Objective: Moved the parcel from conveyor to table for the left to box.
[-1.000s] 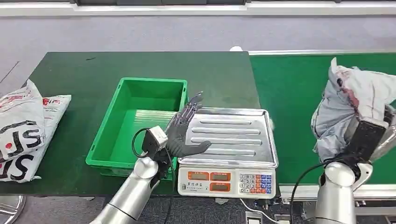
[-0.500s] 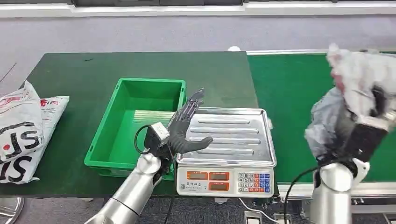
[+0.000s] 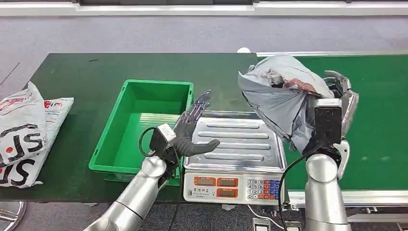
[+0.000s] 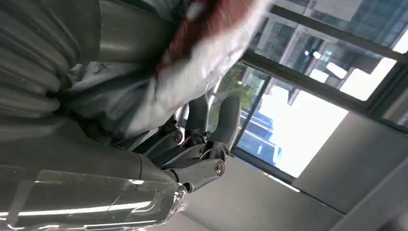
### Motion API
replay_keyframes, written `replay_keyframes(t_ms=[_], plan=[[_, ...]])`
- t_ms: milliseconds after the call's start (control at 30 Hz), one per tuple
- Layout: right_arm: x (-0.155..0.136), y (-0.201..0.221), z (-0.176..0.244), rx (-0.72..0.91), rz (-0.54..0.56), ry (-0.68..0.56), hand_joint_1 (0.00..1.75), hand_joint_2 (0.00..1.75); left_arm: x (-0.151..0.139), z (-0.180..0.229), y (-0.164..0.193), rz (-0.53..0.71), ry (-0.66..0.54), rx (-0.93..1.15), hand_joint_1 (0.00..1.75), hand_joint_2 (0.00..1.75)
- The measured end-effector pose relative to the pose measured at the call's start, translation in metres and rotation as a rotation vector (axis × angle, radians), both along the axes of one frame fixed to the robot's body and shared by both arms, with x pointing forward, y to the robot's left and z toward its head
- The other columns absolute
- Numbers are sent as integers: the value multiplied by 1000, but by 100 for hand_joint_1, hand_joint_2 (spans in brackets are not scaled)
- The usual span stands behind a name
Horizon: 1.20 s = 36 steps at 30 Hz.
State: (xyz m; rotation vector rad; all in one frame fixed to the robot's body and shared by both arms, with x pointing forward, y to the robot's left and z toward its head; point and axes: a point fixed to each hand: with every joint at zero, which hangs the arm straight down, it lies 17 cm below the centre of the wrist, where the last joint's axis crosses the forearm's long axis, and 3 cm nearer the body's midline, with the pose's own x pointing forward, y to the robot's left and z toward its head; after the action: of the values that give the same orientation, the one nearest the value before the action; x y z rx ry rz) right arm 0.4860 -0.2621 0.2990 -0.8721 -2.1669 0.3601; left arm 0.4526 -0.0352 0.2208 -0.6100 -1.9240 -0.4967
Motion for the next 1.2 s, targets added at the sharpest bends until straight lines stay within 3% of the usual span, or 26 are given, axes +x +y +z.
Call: replay_keyframes(t_ms=[167, 200, 300, 433, 533, 900, 1100, 1133, 1200], plan=[[4, 5, -3, 2, 5, 25, 175, 175, -1, 0, -5, -5, -2, 14, 0, 175], [24, 16, -34, -32, 90, 135, 175, 175, 4, 3, 0, 1, -6, 9, 0, 175], [21, 43, -51, -88, 173, 194, 175, 175, 4, 2, 2, -2, -3, 10, 0, 175], [16, 87, -103, -202, 276, 417, 175, 175, 3, 1, 4, -1, -1, 14, 0, 175], [8, 113, -131, -253, 349, 506, 175, 175, 4, 0, 5, 2, 1, 22, 0, 175], [-26, 162, -187, -339, 603, 658, 175, 175, 3, -3, 7, 11, 15, 22, 0, 175], [-32, 161, -194, -333, 634, 683, 175, 175, 2, -2, 8, 14, 21, 6, 0, 175], [-32, 160, -195, -336, 637, 685, 0, 175, 2, -2, 8, 14, 21, 5, 0, 175], [-33, 159, -196, -339, 637, 687, 0, 175, 1, -2, 8, 14, 21, 4, 0, 175]])
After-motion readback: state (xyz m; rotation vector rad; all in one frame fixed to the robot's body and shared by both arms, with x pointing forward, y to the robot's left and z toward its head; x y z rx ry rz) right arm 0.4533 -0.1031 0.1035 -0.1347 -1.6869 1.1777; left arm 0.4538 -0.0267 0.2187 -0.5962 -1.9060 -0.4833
